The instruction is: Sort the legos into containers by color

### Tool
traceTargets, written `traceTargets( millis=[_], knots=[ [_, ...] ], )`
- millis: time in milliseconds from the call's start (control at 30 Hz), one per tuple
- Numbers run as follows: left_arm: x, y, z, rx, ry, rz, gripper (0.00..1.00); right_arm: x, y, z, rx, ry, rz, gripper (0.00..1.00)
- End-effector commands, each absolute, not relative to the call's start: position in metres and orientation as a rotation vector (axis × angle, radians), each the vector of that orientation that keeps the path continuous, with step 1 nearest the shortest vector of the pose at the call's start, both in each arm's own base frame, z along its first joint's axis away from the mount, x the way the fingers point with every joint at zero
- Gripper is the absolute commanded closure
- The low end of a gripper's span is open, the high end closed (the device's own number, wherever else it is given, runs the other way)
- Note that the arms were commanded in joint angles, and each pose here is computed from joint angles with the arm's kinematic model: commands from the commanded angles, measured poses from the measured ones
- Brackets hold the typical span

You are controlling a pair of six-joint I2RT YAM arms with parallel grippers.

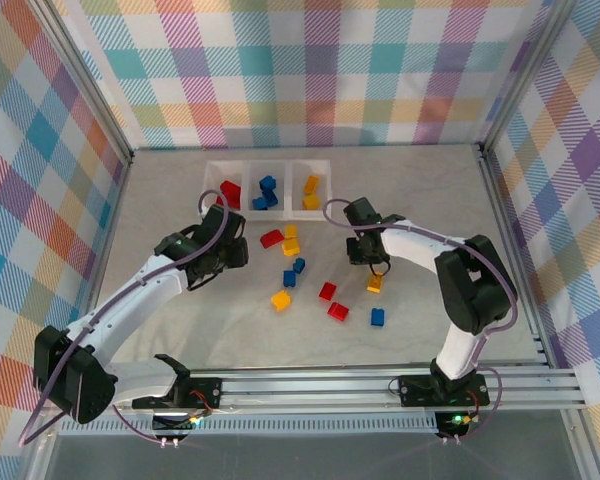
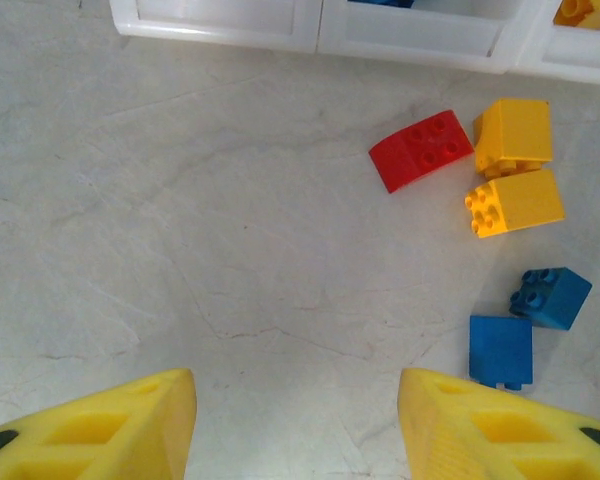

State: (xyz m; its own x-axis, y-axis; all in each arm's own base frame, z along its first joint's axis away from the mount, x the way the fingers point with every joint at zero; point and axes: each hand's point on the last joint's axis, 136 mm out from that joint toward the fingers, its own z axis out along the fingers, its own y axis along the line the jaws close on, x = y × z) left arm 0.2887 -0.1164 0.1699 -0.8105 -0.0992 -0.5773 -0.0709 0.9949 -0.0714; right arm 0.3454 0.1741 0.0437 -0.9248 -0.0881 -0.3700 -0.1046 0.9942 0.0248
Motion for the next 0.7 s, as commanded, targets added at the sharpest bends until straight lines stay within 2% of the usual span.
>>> traceTargets(
  millis=[0, 300, 667],
  knots=[
    [0.278, -0.116, 0.169, -0.116, 2.54, -0.069, 0.45, 0.365, 0.209, 0.096, -0.245, 2.606, 0.214, 0.79],
    [0.268, -0.121, 0.17, -0.131, 2.55, -0.098, 0.45, 0.415, 0.284, 0.183, -0.377, 2.279, 0.521, 0.78],
    [0.256, -0.121, 0.191, -0.144, 2.502, -0.156, 0.45, 0.483, 0.355, 0.208, -0.468, 2.123, 0.604, 0.77]
  ],
)
